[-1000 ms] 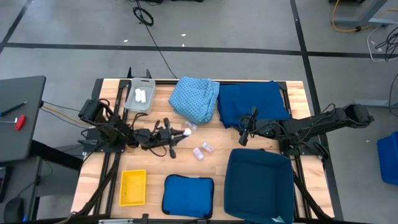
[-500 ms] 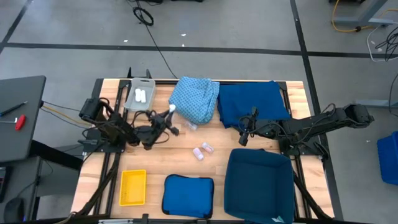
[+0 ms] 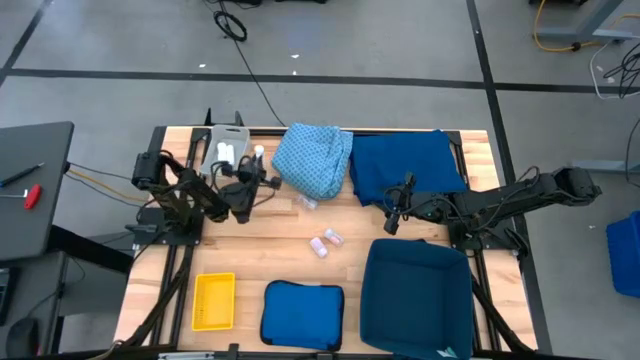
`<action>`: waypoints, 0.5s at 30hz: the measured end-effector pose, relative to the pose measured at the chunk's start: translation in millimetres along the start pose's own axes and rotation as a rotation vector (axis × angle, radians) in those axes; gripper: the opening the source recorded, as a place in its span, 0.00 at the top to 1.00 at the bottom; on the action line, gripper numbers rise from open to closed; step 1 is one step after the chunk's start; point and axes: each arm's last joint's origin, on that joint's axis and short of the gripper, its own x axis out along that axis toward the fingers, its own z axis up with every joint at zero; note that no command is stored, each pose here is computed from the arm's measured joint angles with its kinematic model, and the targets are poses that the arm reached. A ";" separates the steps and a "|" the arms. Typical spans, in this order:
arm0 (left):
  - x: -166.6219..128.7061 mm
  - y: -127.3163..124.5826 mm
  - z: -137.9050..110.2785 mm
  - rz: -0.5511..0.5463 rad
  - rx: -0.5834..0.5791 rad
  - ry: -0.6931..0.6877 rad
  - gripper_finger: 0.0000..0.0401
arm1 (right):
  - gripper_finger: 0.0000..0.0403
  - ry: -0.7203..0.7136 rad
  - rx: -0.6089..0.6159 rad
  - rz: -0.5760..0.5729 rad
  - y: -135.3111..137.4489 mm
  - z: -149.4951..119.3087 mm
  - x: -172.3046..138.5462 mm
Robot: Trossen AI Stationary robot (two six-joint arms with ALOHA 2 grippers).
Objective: Pick & place medical supplies in basket/bin
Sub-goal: Put the white rolled gauze into the gray bin
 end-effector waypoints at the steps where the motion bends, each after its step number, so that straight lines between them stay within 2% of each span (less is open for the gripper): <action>1: 3.9 1.9 -0.8 0.019 0.010 0.004 0.90 | 0.50 0.000 0.000 0.000 0.1 0.0 0.0; 8: 29.3 18.0 -7.6 0.163 0.068 0.039 0.90 | 0.50 0.013 -0.007 -0.001 -0.1 -1.4 0.0; 15: 40.5 36.6 -18.7 0.274 0.138 0.081 0.90 | 0.50 0.028 0.001 -0.003 -0.3 -2.9 0.0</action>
